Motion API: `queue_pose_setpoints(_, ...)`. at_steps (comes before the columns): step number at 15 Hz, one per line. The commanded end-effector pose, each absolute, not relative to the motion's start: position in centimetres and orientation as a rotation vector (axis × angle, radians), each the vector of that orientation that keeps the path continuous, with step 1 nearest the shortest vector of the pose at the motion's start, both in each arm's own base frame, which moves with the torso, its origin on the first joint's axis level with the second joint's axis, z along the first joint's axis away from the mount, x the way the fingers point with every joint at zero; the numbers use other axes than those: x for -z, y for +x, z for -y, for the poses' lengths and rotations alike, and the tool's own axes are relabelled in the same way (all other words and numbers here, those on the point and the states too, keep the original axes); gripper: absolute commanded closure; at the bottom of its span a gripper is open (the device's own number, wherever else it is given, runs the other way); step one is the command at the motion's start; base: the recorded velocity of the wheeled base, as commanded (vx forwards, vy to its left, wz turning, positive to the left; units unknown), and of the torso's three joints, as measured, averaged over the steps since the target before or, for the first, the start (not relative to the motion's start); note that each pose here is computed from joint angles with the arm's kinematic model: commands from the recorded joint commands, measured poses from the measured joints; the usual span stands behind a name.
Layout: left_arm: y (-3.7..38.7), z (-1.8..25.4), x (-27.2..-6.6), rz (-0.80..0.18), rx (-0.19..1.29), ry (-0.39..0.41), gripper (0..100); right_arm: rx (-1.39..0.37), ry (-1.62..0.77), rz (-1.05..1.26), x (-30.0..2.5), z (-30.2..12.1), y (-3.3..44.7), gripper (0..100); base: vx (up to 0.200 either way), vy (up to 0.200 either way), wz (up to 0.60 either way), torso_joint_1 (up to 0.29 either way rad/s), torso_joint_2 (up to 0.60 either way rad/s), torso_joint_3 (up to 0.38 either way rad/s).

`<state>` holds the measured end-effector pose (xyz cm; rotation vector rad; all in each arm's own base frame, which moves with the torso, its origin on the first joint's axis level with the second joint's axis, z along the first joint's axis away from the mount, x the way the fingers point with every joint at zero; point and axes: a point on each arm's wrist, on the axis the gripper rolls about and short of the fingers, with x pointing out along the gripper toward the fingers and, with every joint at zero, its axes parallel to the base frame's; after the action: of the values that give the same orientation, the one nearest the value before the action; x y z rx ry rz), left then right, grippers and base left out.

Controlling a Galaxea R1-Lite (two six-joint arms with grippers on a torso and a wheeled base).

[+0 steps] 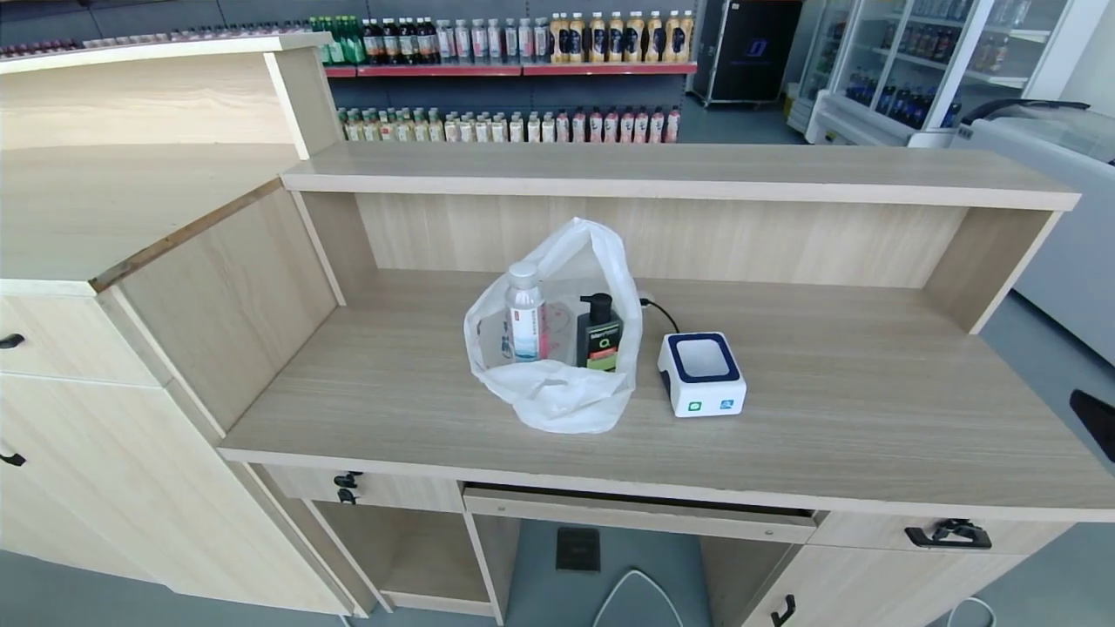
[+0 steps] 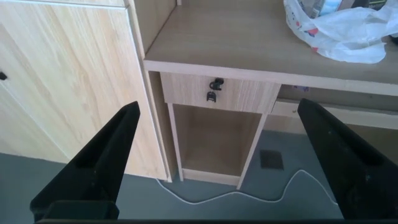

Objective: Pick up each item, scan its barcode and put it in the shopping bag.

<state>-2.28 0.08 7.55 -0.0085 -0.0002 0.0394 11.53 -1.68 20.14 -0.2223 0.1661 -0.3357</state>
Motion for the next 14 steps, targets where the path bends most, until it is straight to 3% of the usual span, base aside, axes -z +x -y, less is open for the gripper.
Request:
queue_pose_setpoints(1, -2.3, -0.1, -7.5, 0.0, -0.04, -0.009, 0, 0.368, -0.189, -0.061, -20.0, 1.2, 6.1, 0, 0.0, 0.0, 0.0, 0.0, 0.0, 0.0)
queue_pose_setpoints(3, -2.3, -0.1, -7.5, 0.0, -0.04, -0.009, 0, 0.366, -0.201, -0.03, -18.7, 1.0, 4.3, 0, 0.0, 0.0, 0.0, 0.0, 0.0, 0.0)
queue_pose_setpoints(9, -2.3, -0.1, -7.5, 0.0, -0.04, -0.008, 0, 0.18, -0.188, -0.037, -8.1, 0.6, -1.8, 0, 0.0, 0.0, 0.0, 0.0, 0.0, 0.0)
queue_pose_setpoints(14, -2.3, -0.1, -7.5, 0.0, -0.04, -0.009, 0, 0.202, -0.064, -0.031, -8.1, 0.6, -1.9, 0, 0.0, 0.0, 0.0, 0.0, 0.0, 0.0)
